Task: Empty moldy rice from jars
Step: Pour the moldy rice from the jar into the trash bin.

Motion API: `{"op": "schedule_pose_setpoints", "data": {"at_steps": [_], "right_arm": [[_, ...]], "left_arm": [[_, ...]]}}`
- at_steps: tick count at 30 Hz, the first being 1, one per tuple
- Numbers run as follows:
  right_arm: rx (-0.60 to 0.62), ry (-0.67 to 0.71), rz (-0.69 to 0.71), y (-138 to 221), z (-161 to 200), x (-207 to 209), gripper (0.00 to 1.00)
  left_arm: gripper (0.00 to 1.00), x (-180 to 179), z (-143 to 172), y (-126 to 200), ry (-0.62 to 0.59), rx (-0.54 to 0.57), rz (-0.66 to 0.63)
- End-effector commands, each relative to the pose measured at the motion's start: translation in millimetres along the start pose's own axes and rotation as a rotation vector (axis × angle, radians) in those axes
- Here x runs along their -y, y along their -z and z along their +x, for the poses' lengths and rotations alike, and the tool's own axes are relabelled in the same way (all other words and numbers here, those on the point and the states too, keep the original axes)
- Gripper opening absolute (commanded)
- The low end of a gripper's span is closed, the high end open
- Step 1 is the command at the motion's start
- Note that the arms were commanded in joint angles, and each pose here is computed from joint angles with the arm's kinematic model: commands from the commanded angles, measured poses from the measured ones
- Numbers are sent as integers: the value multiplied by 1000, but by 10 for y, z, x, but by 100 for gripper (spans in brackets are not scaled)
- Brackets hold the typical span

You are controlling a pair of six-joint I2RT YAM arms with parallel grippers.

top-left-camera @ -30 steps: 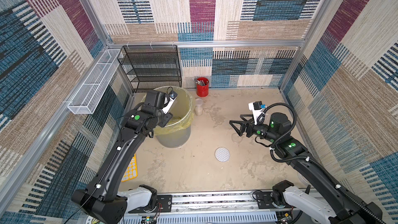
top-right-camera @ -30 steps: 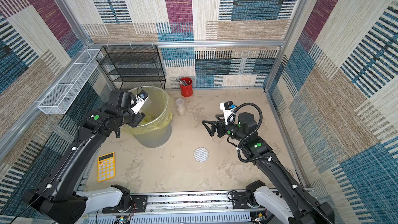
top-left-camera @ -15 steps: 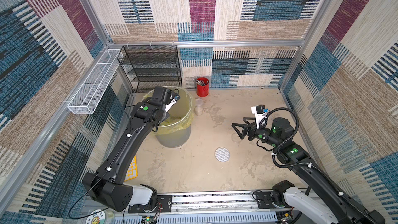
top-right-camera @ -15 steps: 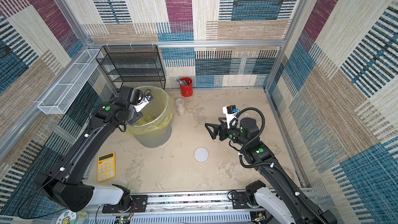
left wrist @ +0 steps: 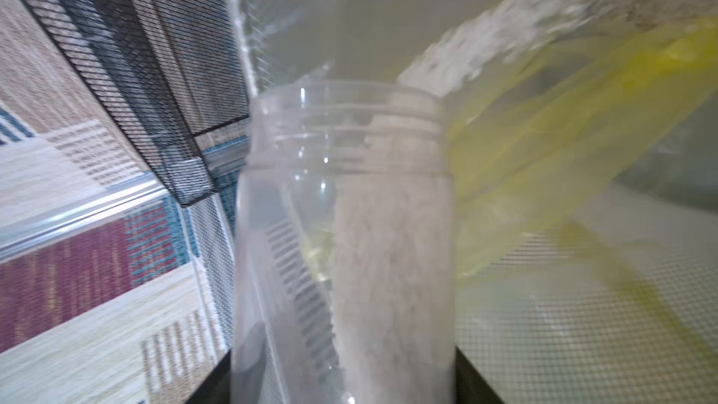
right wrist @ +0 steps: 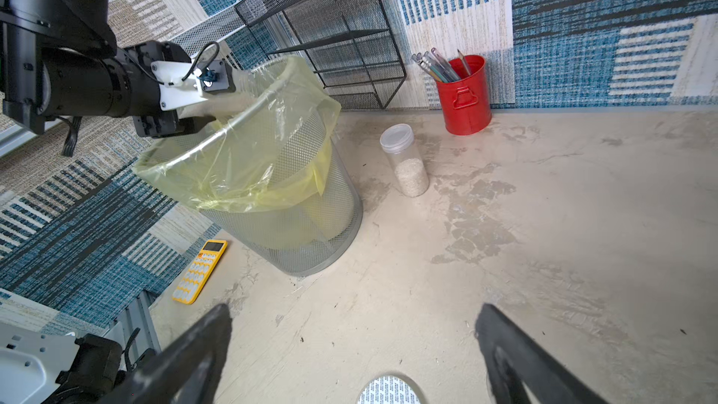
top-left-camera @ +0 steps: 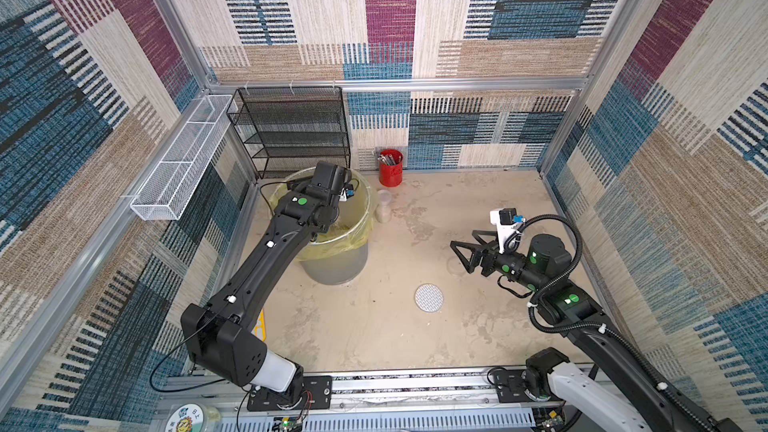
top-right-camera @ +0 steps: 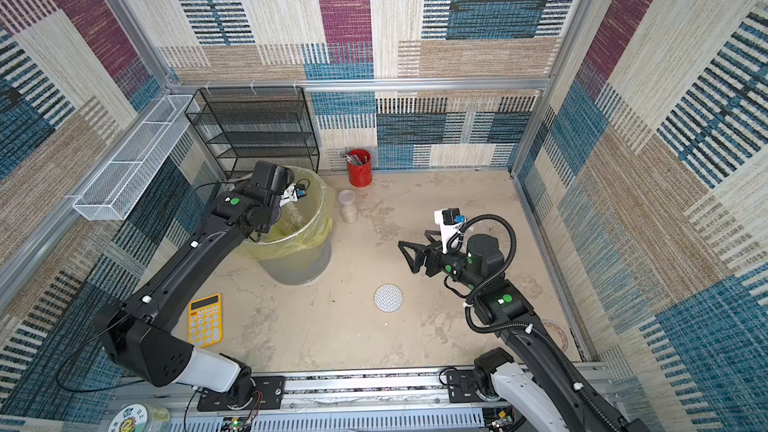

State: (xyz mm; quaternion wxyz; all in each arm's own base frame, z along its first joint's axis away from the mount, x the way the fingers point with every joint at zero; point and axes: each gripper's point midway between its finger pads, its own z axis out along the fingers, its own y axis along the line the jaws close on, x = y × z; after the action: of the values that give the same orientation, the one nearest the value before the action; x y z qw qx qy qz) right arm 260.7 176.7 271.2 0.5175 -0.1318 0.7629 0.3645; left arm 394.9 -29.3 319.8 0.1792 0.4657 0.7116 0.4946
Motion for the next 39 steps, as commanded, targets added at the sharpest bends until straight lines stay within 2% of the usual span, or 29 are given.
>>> {"op": "schedule_pose_setpoints", "data": {"at_steps": [1, 3, 13, 23, 28, 30, 32, 36, 39], "right_arm": [[34, -20, -3, 11, -41, -5, 99], [34, -28, -3, 17, -34, -5, 99], [49, -22, -32, 74, -59, -77, 99], [27, -21, -48, 39, -14, -88, 99], [9, -10, -39, 34, -17, -83, 99], [10, -6, -50, 35, -7, -97, 99], [13, -3, -65, 22, -10, -117, 99], [1, -11, -67, -5, 2, -111, 99], [3, -19, -86, -29, 44, -115, 99]], "left_arm": [[0, -169, -83, 48, -98, -26, -70], [0, -112, -135, 37, -151, -23, -73], [0, -35, -227, -15, -195, -16, -75], [0, 185, -161, 37, -243, 9, -61], [0, 76, -72, 145, -221, 29, -84], [0, 113, -199, 233, -245, 62, -90], [0, 167, -206, 220, -251, 38, -64], [0, 48, 6, 181, -190, 25, -69], [0, 77, -83, 250, -203, 55, -64]]}}
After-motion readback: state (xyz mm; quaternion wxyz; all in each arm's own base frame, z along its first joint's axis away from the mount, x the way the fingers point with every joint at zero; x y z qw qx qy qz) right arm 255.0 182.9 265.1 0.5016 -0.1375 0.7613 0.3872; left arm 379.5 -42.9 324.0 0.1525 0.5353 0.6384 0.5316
